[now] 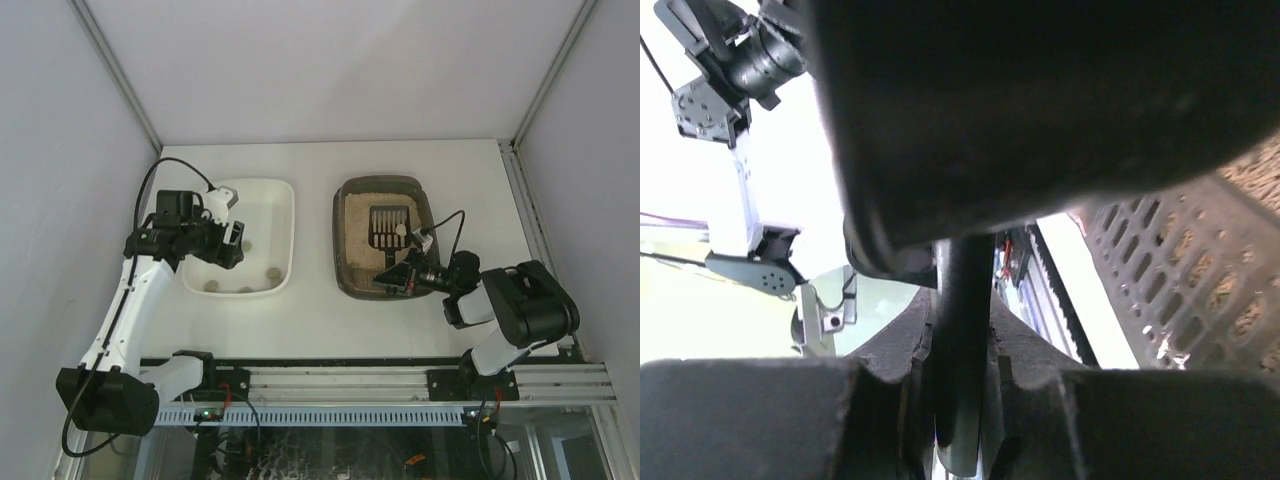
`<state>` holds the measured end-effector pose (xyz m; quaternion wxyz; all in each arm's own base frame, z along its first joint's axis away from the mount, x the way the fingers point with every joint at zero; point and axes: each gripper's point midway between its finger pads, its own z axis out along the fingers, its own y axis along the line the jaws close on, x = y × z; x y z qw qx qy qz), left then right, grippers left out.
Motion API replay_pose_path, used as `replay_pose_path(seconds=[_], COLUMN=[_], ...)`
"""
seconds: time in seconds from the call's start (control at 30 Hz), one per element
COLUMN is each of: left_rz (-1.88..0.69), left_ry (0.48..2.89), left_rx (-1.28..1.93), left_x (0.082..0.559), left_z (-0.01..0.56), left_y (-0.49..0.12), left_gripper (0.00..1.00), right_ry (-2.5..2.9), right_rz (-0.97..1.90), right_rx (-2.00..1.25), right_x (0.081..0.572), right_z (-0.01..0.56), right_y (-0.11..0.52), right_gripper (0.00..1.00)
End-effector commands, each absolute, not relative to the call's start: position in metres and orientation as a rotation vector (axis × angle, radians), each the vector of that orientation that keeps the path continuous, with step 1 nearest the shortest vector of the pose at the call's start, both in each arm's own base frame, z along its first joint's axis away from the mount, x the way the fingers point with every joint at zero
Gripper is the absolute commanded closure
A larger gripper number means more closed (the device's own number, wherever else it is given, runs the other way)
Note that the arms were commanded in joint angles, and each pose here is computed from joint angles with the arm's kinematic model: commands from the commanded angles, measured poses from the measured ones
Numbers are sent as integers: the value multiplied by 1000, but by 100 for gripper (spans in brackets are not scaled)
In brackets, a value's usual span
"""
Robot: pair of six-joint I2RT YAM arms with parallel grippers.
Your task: Clean the litter box
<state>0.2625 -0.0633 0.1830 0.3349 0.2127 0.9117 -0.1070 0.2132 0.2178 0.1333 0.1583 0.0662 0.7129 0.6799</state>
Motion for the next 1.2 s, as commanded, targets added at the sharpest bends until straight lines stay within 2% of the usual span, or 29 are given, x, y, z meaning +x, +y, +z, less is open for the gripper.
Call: replay_pose_path(seconds=[0.0, 0.27, 0.43, 0.63, 0.83, 0.93, 1.1, 1.17], left_rz=[-243, -224, -74, -333, -348, -387, -268, -188], left_ry=[2324, 2314, 2295, 2331, 2292, 2262, 2266, 2262], left_rx=[506, 467, 393, 225, 15, -139, -351, -432], left_x=[268, 272, 284, 294, 305, 308, 308, 307], left_z=[189, 189, 206, 222, 224, 222, 215, 213], left_y=[-61, -58, -29, -15, 8, 20, 47, 60], left_gripper=[18, 18, 17, 19, 19, 18, 15, 15], right_ry=[1941, 2021, 2139, 2231, 2363, 2489, 2655, 2583], right_rz=[1917, 1918, 1892, 1789, 1602, 1408, 806, 538], right_rx=[210, 188, 155, -133, -318, -396, -509, -627], right_x=[230, 228, 224, 227, 238, 243, 264, 277], right_z=[144, 133, 127, 155, 163, 152, 112, 124], right_y=[204, 218, 240, 294, 348, 375, 392, 400], right_gripper=[100, 100, 100, 100, 100, 100, 100, 100])
